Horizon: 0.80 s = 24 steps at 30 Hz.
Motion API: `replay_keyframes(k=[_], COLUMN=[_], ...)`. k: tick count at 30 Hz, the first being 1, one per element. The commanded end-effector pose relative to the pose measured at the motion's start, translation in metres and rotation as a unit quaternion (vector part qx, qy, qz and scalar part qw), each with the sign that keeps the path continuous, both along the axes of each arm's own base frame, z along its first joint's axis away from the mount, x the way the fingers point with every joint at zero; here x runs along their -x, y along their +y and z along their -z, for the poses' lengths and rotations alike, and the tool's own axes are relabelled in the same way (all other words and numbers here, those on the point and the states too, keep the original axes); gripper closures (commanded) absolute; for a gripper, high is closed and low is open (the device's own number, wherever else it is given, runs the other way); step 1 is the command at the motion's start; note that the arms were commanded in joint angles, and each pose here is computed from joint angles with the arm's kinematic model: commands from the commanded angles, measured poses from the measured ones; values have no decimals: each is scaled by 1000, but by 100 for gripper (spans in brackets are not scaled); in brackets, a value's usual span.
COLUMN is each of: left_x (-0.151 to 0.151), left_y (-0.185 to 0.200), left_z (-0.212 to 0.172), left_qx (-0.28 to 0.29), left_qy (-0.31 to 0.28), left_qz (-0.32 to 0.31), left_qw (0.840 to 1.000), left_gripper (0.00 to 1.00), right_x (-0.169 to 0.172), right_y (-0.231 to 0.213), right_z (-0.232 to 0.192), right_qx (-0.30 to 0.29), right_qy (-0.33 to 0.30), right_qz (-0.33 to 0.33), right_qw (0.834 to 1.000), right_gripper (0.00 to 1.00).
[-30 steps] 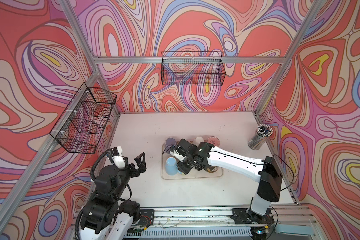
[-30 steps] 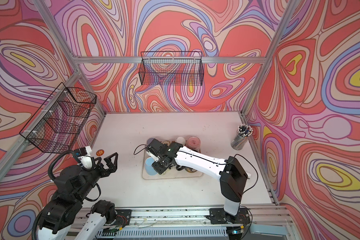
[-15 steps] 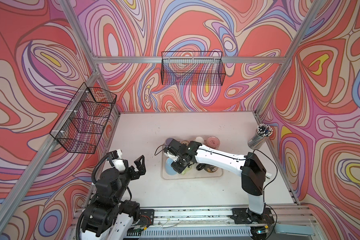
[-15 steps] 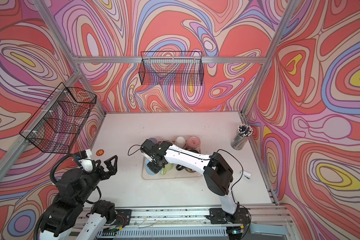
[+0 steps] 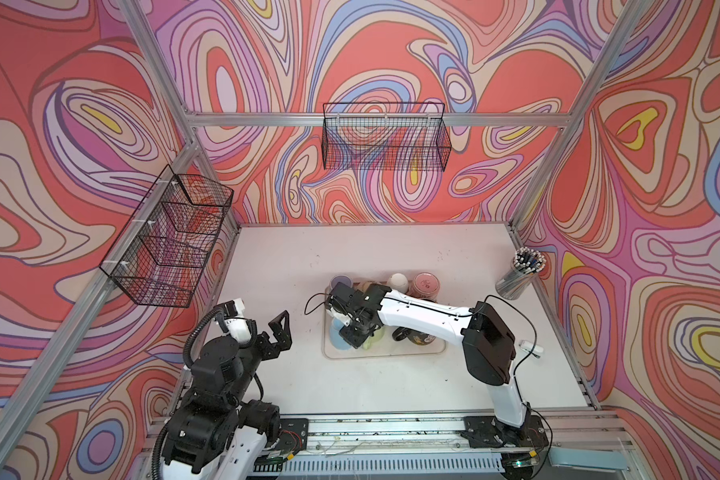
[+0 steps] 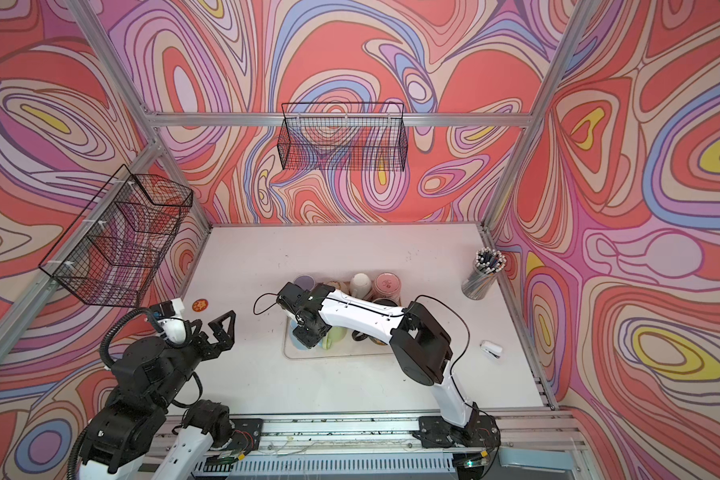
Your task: Turn the mug right side up
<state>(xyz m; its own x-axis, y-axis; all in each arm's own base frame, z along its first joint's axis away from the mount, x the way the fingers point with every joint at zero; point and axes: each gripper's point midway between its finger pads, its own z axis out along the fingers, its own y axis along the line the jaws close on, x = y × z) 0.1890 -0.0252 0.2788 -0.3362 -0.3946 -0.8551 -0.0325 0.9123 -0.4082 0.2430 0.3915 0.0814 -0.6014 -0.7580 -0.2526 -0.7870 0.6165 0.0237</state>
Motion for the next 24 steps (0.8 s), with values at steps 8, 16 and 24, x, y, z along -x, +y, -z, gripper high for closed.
replay_keyframes(k=[8, 16, 24], left_x=[3, 4, 4], left_y=[0, 0, 1], left_z=[4, 5, 5], left_qx=[-5, -4, -2], left_qy=[5, 6, 7], left_qz=[4, 4, 0], left_qw=[1000, 1000, 1000], left_gripper=[0, 0, 0], right_x=[-7, -11, -10], right_y=[3, 3, 12], right_z=[2, -10, -39], right_qx=[12, 3, -49], right_qy=[-15, -26, -34], right_qz=[9, 25, 34], right_qw=[1000, 999, 998], right_gripper=[94, 100, 100])
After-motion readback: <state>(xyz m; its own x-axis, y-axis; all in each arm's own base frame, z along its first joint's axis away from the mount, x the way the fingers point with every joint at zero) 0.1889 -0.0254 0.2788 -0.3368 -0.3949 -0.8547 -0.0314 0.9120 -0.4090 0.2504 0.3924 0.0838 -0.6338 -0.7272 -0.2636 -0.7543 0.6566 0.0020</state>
